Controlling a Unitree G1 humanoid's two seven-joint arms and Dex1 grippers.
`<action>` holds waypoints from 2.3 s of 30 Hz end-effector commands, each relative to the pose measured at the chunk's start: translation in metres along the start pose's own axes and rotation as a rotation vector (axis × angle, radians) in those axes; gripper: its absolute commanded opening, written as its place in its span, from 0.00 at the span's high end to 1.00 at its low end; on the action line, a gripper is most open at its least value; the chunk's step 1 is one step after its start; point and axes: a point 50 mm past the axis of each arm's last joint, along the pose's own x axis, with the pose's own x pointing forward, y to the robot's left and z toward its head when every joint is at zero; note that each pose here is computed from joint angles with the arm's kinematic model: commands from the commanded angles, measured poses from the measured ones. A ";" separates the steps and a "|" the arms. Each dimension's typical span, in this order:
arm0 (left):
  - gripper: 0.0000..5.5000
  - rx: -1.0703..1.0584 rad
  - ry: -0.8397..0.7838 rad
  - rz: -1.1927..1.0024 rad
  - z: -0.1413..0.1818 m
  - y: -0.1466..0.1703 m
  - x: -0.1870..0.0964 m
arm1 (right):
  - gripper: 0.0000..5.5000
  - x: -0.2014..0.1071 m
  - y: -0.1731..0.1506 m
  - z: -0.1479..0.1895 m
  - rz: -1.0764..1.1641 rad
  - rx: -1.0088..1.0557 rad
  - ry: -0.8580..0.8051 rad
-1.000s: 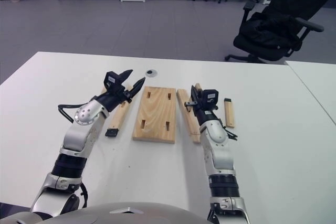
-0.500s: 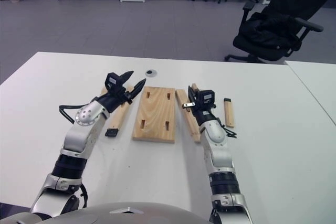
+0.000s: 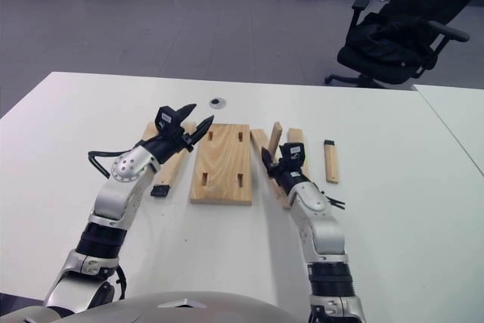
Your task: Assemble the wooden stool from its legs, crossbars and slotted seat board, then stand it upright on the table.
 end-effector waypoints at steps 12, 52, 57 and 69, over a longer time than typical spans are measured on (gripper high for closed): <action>0.48 0.022 0.006 -0.003 0.002 -0.009 0.002 | 0.25 -0.012 0.001 0.006 0.029 -0.016 0.249; 0.48 -1.162 -0.128 -0.157 0.017 0.011 0.001 | 0.62 -0.025 0.058 0.059 0.488 -0.320 -0.229; 0.57 -1.181 -0.165 -0.161 0.020 0.013 0.001 | 0.62 -0.028 0.061 0.056 0.517 -0.330 -0.226; 0.81 -1.205 -0.112 -0.188 0.011 -0.008 -0.007 | 0.62 -0.033 0.065 0.048 0.554 -0.378 -0.206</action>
